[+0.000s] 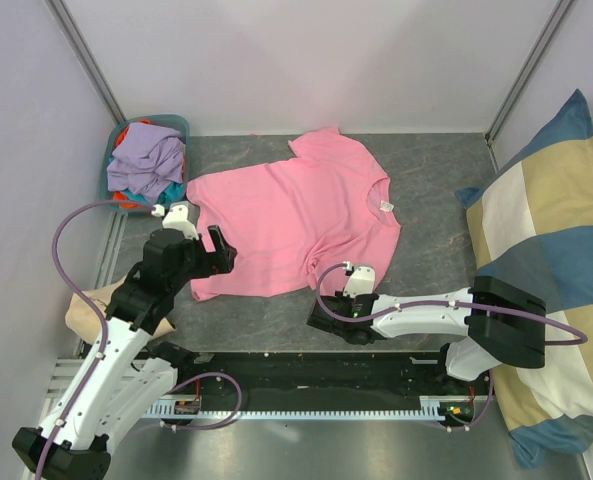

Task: Fold and stack the t-shirts
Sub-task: Flatten the tshirt out

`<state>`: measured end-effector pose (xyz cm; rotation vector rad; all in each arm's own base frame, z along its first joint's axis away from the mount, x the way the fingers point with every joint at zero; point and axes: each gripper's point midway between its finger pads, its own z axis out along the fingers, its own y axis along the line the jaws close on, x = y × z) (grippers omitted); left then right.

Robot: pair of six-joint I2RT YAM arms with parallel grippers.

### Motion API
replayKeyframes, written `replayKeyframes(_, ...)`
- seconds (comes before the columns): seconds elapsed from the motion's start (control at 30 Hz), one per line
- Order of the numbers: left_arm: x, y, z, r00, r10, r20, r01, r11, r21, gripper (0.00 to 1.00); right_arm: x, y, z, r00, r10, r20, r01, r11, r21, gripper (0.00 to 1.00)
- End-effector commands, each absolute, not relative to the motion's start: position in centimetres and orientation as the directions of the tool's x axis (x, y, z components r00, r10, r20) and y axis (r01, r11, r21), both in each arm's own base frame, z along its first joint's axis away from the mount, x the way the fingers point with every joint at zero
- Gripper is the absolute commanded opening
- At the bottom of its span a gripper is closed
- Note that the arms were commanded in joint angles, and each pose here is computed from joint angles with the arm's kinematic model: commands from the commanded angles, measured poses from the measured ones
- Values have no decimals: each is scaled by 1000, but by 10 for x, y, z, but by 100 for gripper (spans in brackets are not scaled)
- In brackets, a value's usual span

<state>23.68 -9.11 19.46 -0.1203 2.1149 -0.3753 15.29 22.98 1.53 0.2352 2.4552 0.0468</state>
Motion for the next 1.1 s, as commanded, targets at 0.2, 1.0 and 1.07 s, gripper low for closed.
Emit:
replayKeyframes(0.2,239,-108,184,-697,-212,-685,35,944,-327,100,145,232,20,-780,197,-594,167,980,105,0)
replayKeyframes(1.0,198,-35,103,-596,-497,-631,-507,842,-185,90,157,247,44,-759,129,-639,49,989,141,0)
replayKeyframes(1.07,194,-32,96,-555,-558,-617,-568,796,-208,88,157,249,47,-758,125,-640,40,989,145,0)
